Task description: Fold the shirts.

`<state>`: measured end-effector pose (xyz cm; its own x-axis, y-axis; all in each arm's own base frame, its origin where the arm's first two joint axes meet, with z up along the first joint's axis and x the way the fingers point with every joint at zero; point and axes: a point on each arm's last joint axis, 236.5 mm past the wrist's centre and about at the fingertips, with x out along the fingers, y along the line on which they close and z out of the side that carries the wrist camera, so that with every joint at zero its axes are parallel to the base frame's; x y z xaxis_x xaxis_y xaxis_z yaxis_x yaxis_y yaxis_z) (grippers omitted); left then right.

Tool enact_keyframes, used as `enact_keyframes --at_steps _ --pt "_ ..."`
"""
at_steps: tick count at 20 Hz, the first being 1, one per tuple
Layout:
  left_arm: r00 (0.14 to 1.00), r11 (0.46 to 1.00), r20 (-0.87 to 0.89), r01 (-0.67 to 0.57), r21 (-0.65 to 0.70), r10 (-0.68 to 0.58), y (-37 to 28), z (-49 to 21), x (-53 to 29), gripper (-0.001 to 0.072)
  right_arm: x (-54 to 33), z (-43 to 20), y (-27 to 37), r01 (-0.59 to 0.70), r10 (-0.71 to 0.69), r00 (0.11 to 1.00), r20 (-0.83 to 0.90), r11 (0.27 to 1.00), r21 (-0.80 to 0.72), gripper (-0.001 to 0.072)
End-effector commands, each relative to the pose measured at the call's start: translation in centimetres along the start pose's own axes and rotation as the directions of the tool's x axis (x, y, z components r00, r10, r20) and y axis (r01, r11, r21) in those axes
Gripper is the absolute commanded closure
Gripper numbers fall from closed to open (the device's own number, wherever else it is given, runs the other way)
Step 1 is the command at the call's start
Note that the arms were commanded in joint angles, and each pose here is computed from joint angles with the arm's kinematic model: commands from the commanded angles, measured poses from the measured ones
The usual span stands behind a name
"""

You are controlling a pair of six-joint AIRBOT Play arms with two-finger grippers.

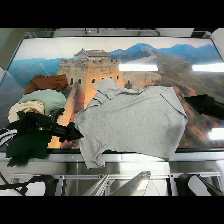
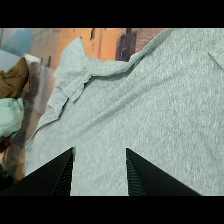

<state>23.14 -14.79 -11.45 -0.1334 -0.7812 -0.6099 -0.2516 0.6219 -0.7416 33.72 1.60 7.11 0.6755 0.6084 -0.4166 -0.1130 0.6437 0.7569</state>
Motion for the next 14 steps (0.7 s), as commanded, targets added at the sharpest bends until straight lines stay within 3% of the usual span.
enact_keyframes --at_steps 1,5,9,12,14 --pt "0.998 0.996 -0.046 0.046 0.078 -0.043 -2.4 0.4 -0.5 0.0696 -1.0 0.2 -1.0 0.020 -0.021 1.000 0.012 0.996 0.092 0.0347" --pt "0.998 0.993 0.044 0.037 0.113 -0.042 -2.6 2.0 -3.9 0.0695 -4.9 0.7 -7.5 0.212 -0.239 0.969 0.056 0.931 0.296 0.0347" --pt "0.992 0.995 0.108 0.063 0.079 -0.071 -1.8 2.2 -6.4 0.0695 -8.0 -6.2 -14.8 0.542 -0.503 0.839 -0.209 0.734 0.410 0.0348" --pt "0.987 0.994 0.139 0.069 0.079 -0.079 -1.4 2.8 -7.3 0.0695 -8.1 -12.1 -15.7 0.611 -0.488 0.791 -0.368 0.629 0.480 0.0350" --pt "0.987 0.993 0.144 0.062 0.104 -0.077 -1.5 3.1 -7.6 0.0696 -6.5 -15.0 -14.2 0.577 -0.395 0.815 -0.423 0.618 0.534 0.0361"
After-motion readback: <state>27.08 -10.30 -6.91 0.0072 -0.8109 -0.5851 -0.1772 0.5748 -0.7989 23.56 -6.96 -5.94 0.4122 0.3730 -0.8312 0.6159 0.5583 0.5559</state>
